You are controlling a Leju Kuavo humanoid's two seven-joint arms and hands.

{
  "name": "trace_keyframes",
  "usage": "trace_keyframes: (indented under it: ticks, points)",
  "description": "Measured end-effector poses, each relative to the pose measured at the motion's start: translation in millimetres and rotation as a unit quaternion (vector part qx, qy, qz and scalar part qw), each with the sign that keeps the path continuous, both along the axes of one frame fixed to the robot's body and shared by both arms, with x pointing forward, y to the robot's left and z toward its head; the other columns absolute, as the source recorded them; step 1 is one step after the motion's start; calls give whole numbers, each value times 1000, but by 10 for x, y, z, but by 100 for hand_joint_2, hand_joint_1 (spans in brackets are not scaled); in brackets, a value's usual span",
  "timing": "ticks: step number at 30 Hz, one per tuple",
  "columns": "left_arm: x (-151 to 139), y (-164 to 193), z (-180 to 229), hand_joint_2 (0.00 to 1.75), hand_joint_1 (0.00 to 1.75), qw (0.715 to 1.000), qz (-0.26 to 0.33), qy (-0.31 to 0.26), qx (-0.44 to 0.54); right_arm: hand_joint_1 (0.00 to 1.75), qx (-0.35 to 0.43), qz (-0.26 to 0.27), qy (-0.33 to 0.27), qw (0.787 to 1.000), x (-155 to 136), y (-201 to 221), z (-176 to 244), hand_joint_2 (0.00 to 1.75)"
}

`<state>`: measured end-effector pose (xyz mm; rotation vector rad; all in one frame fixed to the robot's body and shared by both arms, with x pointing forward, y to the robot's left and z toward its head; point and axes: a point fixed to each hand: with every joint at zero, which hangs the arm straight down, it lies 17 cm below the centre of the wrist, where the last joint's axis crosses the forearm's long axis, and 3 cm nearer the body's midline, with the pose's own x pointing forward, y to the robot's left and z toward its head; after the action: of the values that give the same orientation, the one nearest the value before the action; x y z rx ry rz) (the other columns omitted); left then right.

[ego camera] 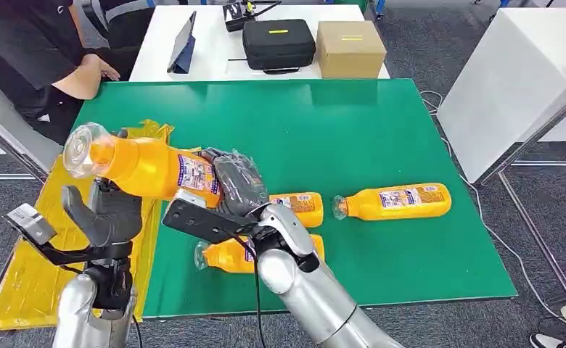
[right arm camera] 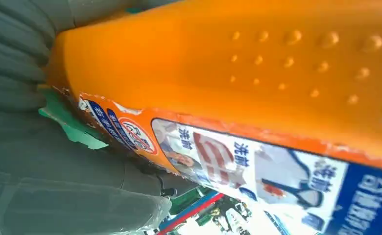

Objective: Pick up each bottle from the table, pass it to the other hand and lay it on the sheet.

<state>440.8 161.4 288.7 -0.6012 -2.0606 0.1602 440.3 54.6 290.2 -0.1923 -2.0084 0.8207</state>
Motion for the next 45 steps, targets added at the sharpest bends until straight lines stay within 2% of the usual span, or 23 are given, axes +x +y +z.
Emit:
trace_keyframes:
  ticks: [4,8,10,11,12,17,19,20,26,32,37,45]
  points:
    - [54,-36,49,0,0,1000,-1,-3,3,171,-6,-10,10,1000,68,-20,-44,175]
    - [87,-91,95,0,0,1000,-3,-6,7,166,-13,-24,25,999,210,-55,-121,175]
    - [92,-109,96,0,0,1000,-3,-6,8,171,-14,-32,32,999,289,-98,-167,175]
    - [97,-115,83,0,0,1000,-3,-4,8,166,-15,-37,36,999,326,-127,-194,175]
    - [100,-122,72,175,0,1000,-3,-3,10,173,-16,-40,38,998,350,-148,-208,175]
    - [93,-215,36,175,0,1000,-3,-4,26,173,-15,-56,45,997,475,-250,-226,175]
    - [86,-270,21,175,0,999,-5,-4,32,168,-15,-60,46,997,525,-277,-208,175]
    - [79,-304,16,175,0,999,-6,-5,35,171,-14,-62,47,997,551,-288,-198,175]
    - [66,-461,-51,175,0,999,-15,1,44,171,6,-52,58,997,594,-210,-117,175]
    - [89,-484,-95,175,0,999,-14,7,46,159,8,-48,62,997,604,-169,-113,175]
    - [184,-364,-121,175,0,998,19,17,51,159,26,-13,63,998,476,44,13,175]
    - [153,-356,-276,175,0,995,45,20,83,141,30,27,70,997,264,385,72,175]
